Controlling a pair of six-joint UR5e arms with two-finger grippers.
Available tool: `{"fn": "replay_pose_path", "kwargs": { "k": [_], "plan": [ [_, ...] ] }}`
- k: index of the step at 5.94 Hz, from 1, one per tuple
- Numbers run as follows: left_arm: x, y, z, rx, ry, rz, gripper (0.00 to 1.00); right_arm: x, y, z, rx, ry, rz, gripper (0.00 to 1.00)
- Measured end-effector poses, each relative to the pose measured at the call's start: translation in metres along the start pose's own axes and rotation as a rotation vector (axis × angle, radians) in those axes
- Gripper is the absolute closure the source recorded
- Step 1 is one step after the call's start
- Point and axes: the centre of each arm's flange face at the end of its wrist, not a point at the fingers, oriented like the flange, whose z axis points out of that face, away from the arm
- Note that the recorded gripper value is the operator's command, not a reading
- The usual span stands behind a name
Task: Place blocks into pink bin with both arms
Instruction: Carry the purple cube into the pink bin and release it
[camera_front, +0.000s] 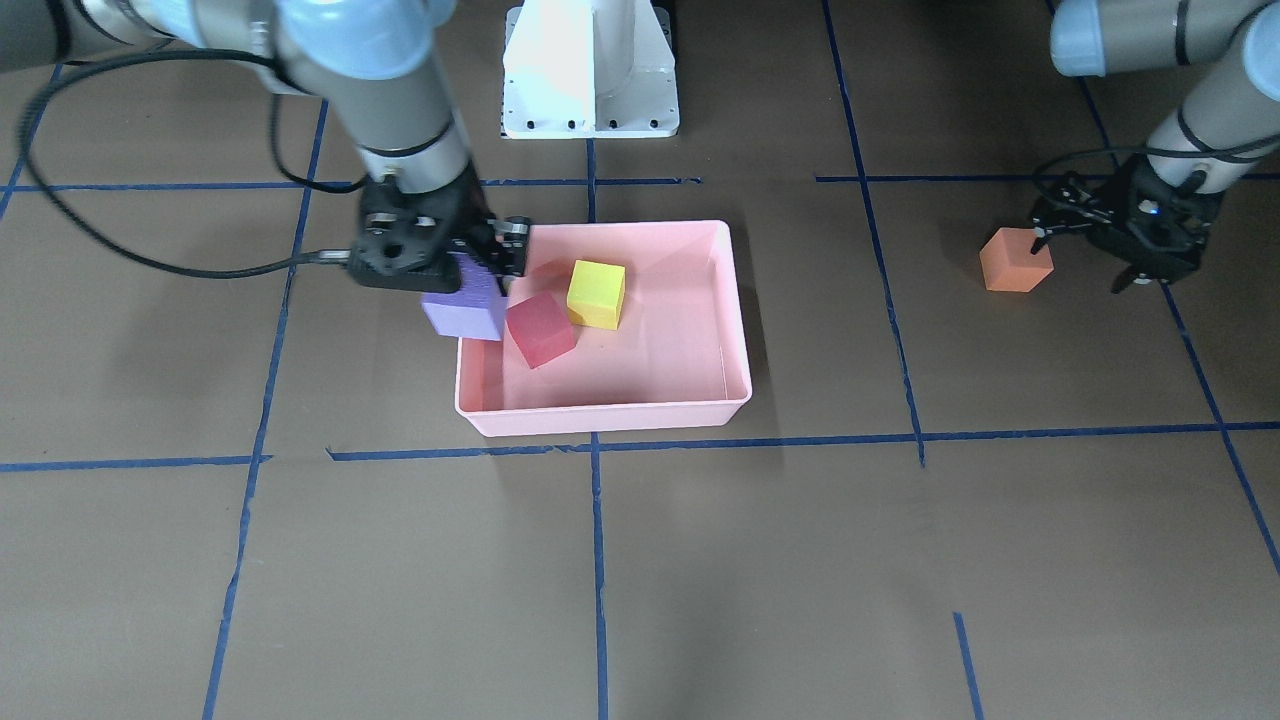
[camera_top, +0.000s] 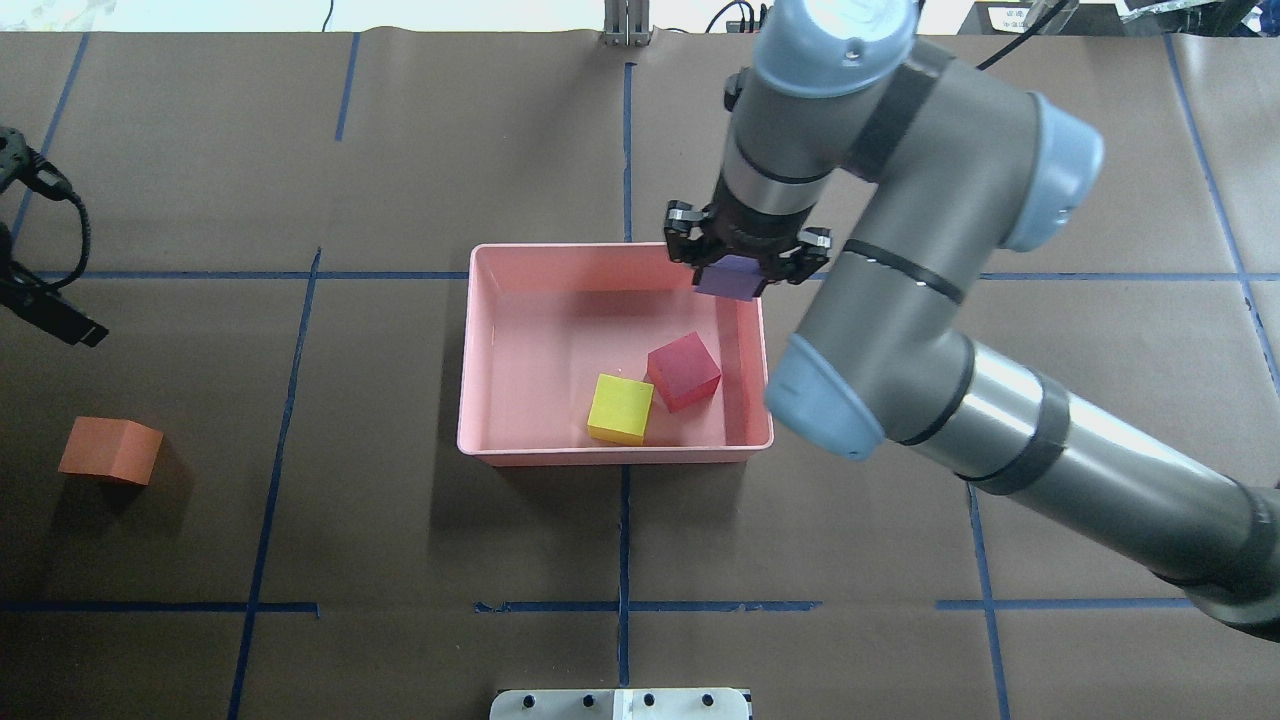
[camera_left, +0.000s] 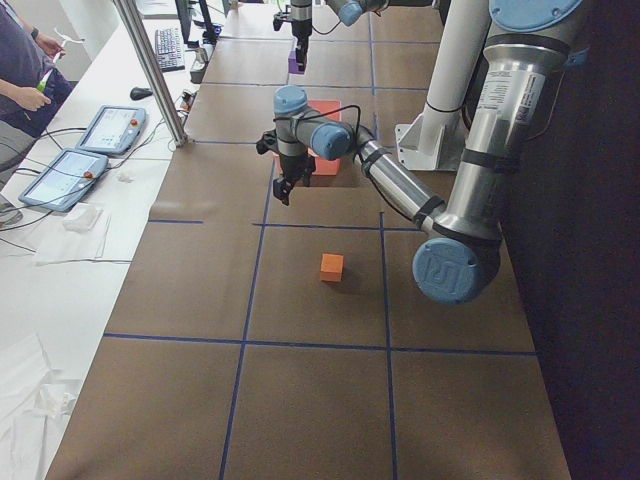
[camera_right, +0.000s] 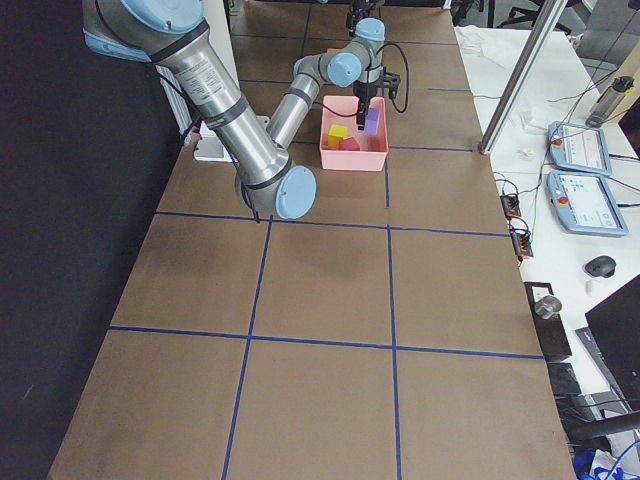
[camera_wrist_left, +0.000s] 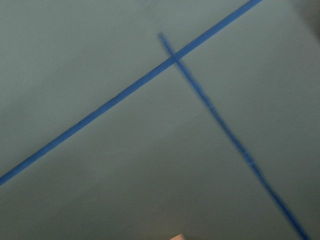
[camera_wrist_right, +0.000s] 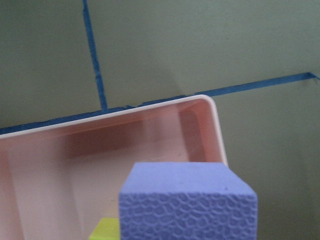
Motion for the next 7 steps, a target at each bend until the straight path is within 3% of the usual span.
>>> {"fn": "replay_pose_path", "kwargs": {
  "k": [1,3,4,5,7],
  "plan": [
    [-0.018,0.027,0.012,-0.004,0.0,-0.02,0.0,-0.049,0.016,0.019,0.007,0.006,0.027,0.0],
    [-0.028,0.058,0.02,0.025,0.001,-0.169,0.0,-0.092,0.039,0.052,0.045,0.005,0.018,0.0],
    [-0.032,0.071,0.027,0.094,0.017,-0.295,0.0,-0.093,0.037,0.052,0.05,0.001,0.008,0.0],
    [-0.033,0.087,0.038,0.147,0.046,-0.391,0.0,-0.084,0.022,0.047,0.035,-0.001,-0.003,0.0],
    [-0.02,0.116,0.057,0.158,0.097,-0.499,0.0,-0.028,-0.012,0.039,0.019,-0.005,-0.057,0.0]
  ]
}}
